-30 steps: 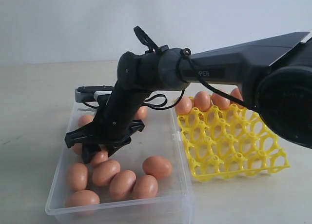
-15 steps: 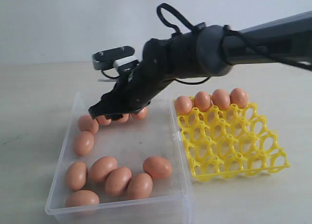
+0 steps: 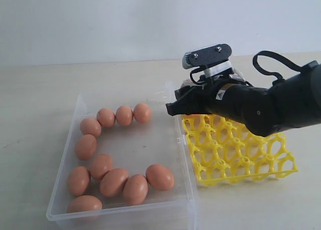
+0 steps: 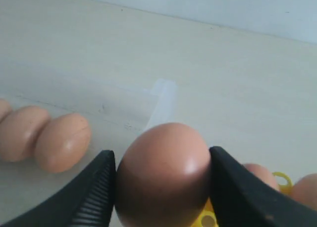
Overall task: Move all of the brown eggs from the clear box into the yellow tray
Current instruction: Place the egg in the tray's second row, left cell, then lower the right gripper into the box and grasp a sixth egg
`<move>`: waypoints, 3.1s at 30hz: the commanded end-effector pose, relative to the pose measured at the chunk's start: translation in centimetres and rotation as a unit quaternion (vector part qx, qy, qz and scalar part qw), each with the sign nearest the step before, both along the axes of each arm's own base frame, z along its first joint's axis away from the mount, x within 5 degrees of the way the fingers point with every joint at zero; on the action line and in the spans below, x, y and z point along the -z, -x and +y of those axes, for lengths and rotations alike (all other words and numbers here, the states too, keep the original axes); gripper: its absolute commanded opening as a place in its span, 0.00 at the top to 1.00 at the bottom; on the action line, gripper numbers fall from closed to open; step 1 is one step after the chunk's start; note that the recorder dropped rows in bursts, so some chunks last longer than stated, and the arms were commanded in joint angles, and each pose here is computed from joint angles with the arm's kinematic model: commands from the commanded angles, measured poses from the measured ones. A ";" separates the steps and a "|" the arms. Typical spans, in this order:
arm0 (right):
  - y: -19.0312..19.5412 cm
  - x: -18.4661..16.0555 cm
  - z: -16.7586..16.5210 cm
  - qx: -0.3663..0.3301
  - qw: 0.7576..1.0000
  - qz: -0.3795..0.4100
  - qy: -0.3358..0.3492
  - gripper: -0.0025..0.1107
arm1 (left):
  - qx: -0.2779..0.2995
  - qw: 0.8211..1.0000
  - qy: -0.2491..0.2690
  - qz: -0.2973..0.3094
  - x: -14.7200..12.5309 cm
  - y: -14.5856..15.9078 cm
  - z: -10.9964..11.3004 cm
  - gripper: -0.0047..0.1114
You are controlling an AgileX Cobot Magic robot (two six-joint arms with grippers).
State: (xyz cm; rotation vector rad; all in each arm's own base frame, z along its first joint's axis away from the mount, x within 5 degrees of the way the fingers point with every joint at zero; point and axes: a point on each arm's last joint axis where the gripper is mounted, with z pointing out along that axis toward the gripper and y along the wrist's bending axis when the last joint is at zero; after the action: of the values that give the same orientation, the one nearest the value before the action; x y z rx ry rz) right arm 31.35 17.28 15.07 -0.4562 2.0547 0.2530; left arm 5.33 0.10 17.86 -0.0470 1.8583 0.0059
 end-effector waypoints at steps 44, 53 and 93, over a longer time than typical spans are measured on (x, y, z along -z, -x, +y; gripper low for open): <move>0.0 -12.9 2.7 -0.093 0.995 0.014 0.036 0.98 | 0.004 1.000 0.002 -0.011 -0.3 0.0 -0.1 0.96; 1.2 -7.6 11.2 -0.183 0.957 0.209 0.081 0.86 | 0.004 1.000 0.002 -0.011 -0.3 0.0 -0.1 0.96; -0.5 0.1 17.1 -0.159 0.944 0.285 0.055 0.98 | 0.004 1.000 0.002 -0.011 -0.3 0.0 -0.1 0.96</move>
State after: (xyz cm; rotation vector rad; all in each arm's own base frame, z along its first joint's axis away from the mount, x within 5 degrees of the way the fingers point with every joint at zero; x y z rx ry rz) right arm 31.27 35.06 12.92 -0.8915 2.6968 0.5299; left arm 5.33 0.10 17.86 -0.0470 1.8583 0.0059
